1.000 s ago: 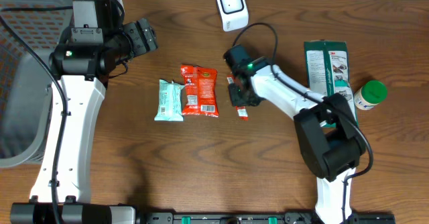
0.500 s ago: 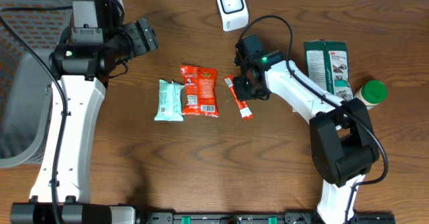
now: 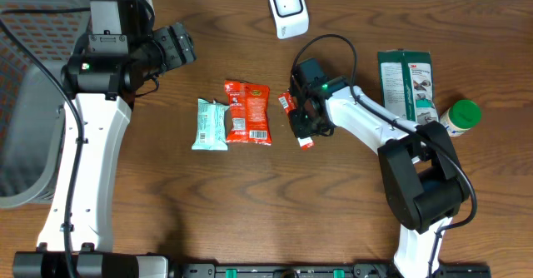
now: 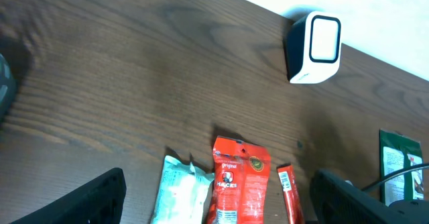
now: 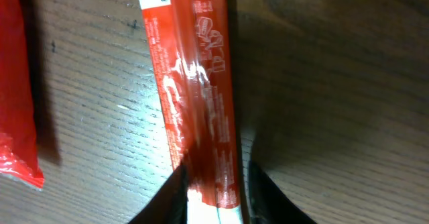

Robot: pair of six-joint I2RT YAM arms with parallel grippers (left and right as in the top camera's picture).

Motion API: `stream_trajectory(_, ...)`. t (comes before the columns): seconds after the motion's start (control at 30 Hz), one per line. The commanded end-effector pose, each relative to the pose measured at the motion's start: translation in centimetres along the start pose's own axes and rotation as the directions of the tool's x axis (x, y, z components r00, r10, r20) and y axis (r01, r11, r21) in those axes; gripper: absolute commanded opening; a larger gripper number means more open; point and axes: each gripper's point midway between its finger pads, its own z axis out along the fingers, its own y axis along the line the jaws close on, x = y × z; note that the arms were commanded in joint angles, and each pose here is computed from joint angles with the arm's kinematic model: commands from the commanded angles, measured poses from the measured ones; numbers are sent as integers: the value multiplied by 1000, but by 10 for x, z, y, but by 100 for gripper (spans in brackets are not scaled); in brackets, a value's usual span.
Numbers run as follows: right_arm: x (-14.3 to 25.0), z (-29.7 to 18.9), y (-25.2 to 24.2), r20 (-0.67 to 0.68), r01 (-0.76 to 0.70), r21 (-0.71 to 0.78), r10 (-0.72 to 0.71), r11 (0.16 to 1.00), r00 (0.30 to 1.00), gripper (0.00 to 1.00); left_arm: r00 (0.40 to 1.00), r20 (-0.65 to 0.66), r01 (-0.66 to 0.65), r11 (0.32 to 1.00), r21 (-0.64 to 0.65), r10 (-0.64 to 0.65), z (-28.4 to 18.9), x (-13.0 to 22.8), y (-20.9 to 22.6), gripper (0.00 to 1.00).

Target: Scan the item barcode

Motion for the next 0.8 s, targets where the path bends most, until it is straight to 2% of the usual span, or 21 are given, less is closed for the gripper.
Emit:
stream_trajectory(0.0, -1, -2, -1, 10, 48, 21, -48, 999, 999, 21, 1000, 10, -7, 1000, -1, 7, -4, -2, 0, 88)
stream_trajectory(0.1, -2, -3, -5, 14, 43, 31, -44, 999, 999, 20, 1000, 10, -7, 1000, -1, 7, -4, -2, 0, 88)
stream_trajectory(0.23, 1, -3, -6, 0, 41, 35, -41, 999, 999, 27, 1000, 10, -6, 1000, -1, 6, -4, -2, 0, 88)
stream_trajectory(0.3, 2, -3, -8, -6, 37, 35, -37, 999, 999, 27, 1000, 10, -7, 1000, -1, 7, -4, -2, 0, 88)
stream_trajectory(0.4, 5, -1, -8, -14, 36, 36, -36, 999, 999, 21, 1000, 10, -7, 1000, -1, 7, -4, -2, 0, 88)
stream_trajectory(0.5, 11, 1, -2, -32, 37, -1, -37, 999, 999, 19, 1000, 10, -7, 1000, -1, 7, -4, -2, 0, 88)
stream_trajectory(0.53, 14, 2, 1, -39, 37, -17, -38, 999, 999, 13, 1000, 10, -6, 1000, -1, 6, -4, -2, 0, 88)
stream_trajectory(0.57, 14, 2, 1, -41, 42, -16, -43, 999, 998, 1, 1000, 10, -7, 1000, -1, 7, -4, -2, 0, 88)
stream_trajectory(0.77, -1, -18, -10, 12, 84, -4, -84, 996, 996, 1, 1000, 10, -7, 1000, -1, 7, -4, -2, 0, 88)
